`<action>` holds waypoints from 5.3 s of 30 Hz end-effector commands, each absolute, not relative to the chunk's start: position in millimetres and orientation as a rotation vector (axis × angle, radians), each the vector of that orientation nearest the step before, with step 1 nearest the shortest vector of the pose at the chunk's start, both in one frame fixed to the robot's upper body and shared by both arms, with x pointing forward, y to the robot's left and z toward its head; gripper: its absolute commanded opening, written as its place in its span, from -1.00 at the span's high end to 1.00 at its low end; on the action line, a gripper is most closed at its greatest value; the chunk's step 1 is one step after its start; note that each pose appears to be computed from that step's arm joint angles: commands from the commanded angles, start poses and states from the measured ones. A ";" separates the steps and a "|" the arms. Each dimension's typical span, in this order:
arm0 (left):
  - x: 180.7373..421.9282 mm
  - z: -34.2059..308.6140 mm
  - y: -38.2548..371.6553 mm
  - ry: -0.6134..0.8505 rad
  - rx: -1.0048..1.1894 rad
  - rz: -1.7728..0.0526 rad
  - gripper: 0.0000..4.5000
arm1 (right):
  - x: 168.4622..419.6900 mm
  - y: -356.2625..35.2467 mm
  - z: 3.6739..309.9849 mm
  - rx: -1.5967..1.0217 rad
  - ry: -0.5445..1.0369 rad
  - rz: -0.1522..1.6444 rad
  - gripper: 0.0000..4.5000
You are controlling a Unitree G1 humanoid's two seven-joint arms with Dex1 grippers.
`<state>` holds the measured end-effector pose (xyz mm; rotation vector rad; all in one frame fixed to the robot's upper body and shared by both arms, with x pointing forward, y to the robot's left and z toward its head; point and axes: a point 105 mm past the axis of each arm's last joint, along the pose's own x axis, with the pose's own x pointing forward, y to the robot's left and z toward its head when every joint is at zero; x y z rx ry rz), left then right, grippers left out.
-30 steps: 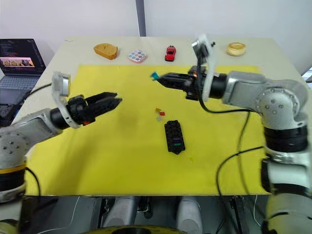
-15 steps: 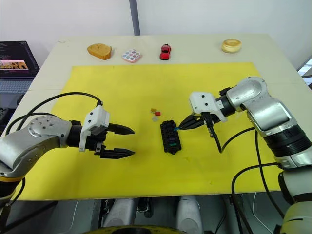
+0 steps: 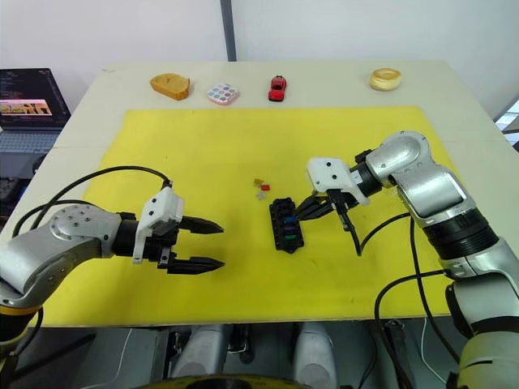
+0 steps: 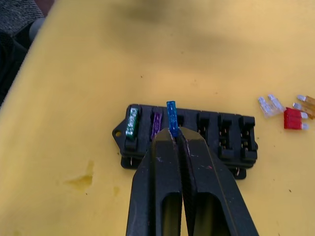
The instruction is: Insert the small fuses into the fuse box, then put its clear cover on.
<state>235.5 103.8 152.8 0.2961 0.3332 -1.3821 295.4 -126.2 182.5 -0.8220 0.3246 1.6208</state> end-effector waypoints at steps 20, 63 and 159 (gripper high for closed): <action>232.8 161.0 99.2 0.287 0.294 -1.359 -0.60 | 299.4 -122.7 185.8 -0.886 0.322 1.590 1.00; 232.1 157.2 90.7 0.260 0.246 -1.343 -0.60 | 301.1 -117.1 178.8 -0.967 0.446 1.517 1.00; 226.1 145.5 81.0 0.272 0.178 -1.322 -0.60 | 294.7 -97.4 200.8 -0.980 0.569 1.310 1.00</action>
